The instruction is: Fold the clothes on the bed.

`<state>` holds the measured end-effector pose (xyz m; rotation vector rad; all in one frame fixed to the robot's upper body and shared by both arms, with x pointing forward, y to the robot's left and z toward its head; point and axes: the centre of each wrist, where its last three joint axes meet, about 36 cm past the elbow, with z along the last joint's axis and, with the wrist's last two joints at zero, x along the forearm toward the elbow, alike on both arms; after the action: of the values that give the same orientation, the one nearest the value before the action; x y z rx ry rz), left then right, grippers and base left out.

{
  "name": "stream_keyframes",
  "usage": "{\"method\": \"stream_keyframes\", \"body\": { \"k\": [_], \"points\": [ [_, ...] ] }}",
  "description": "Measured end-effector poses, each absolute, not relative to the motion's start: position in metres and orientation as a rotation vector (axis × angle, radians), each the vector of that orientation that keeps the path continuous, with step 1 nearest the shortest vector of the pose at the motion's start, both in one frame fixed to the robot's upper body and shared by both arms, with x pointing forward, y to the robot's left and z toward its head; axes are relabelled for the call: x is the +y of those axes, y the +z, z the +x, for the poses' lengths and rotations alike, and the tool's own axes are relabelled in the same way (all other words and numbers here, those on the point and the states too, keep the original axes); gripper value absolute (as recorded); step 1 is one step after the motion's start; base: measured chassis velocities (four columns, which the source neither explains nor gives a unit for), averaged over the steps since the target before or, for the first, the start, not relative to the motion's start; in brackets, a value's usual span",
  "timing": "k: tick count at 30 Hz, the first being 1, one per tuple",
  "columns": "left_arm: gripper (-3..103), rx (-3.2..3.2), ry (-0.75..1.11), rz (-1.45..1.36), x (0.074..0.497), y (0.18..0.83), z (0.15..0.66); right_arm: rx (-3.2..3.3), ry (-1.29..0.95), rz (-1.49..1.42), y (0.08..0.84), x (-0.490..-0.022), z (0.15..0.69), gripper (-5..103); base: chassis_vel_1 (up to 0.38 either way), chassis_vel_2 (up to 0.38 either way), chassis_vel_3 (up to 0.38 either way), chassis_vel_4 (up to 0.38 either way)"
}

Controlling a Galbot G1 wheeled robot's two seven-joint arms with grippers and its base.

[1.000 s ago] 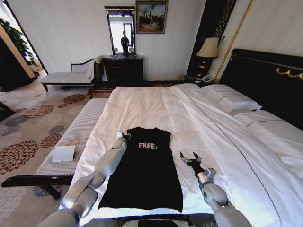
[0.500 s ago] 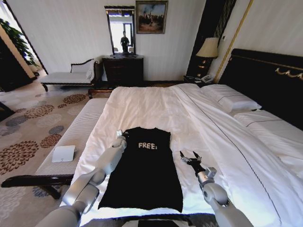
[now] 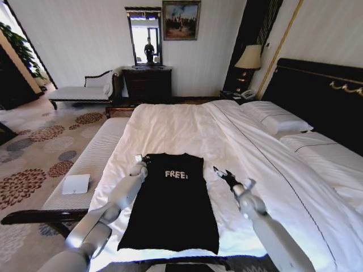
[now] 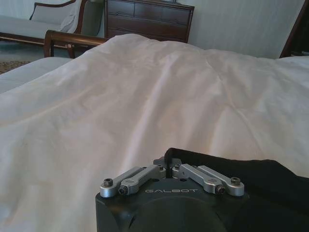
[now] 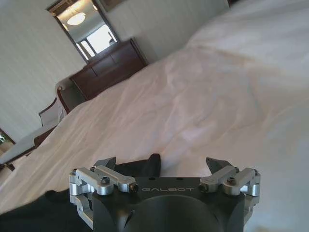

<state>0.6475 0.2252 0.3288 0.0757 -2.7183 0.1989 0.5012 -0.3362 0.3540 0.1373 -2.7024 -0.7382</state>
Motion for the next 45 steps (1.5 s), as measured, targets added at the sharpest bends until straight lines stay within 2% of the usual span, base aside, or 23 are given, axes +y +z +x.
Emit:
{"method": "stream_keyframes", "body": {
  "k": [1,2,5,10,28,33,37,39,40,41,42,45],
  "points": [
    [1,-2.721,0.201,0.074,0.224,0.329,0.647,-2.676,-0.775,0.147,0.353,-0.327,0.526,100,0.000,0.000,0.000,0.000],
    [1,-2.721,0.201,0.074,0.224,0.329,0.647,-2.676,-0.775,0.147,0.353,-0.327,0.526,100,0.000,0.000,0.000,0.000],
    [1,-2.726,0.214,0.067,0.215,0.328,0.647,-2.633,-0.753,0.194,0.339,-0.311,0.573,100,0.000,0.000,0.000,0.000],
    [1,-2.725,0.227,0.067,0.210,0.327,0.648,-2.581,-0.769,0.196,0.324,-0.294,0.607,100,0.000,0.000,0.000,0.000],
    [1,-2.724,0.238,0.065,0.211,0.323,0.647,-2.524,-0.835,0.139,0.297,-0.298,0.613,101,0.000,0.000,0.000,0.000],
    [1,-2.726,0.241,0.059,0.211,0.322,0.647,-2.527,-0.851,0.141,0.295,-0.297,0.616,91,0.000,0.000,0.000,0.000],
    [1,-2.721,0.240,0.055,0.212,0.318,0.645,-2.532,-0.843,0.145,0.295,-0.297,0.617,71,0.000,0.000,0.000,0.000],
    [1,-2.720,0.240,0.056,0.212,0.318,0.645,-2.533,-0.840,0.146,0.294,-0.296,0.617,71,0.000,0.000,0.000,0.000],
    [1,-2.719,0.241,0.057,0.213,0.316,0.645,-2.536,-0.836,0.147,0.294,-0.295,0.618,60,0.000,0.000,0.000,0.000],
    [1,-2.719,0.241,0.057,0.213,0.316,0.644,-2.536,-0.835,0.148,0.294,-0.295,0.618,60,0.000,0.000,0.000,0.000],
    [1,-2.718,0.241,0.057,0.213,0.316,0.644,-2.539,-0.832,0.150,0.295,-0.295,0.618,54,0.000,0.000,0.000,0.000],
    [1,-2.717,0.243,0.056,0.212,0.315,0.644,-2.546,-0.825,0.156,0.296,-0.293,0.618,48,0.000,0.000,0.000,0.000]
  ]
}}
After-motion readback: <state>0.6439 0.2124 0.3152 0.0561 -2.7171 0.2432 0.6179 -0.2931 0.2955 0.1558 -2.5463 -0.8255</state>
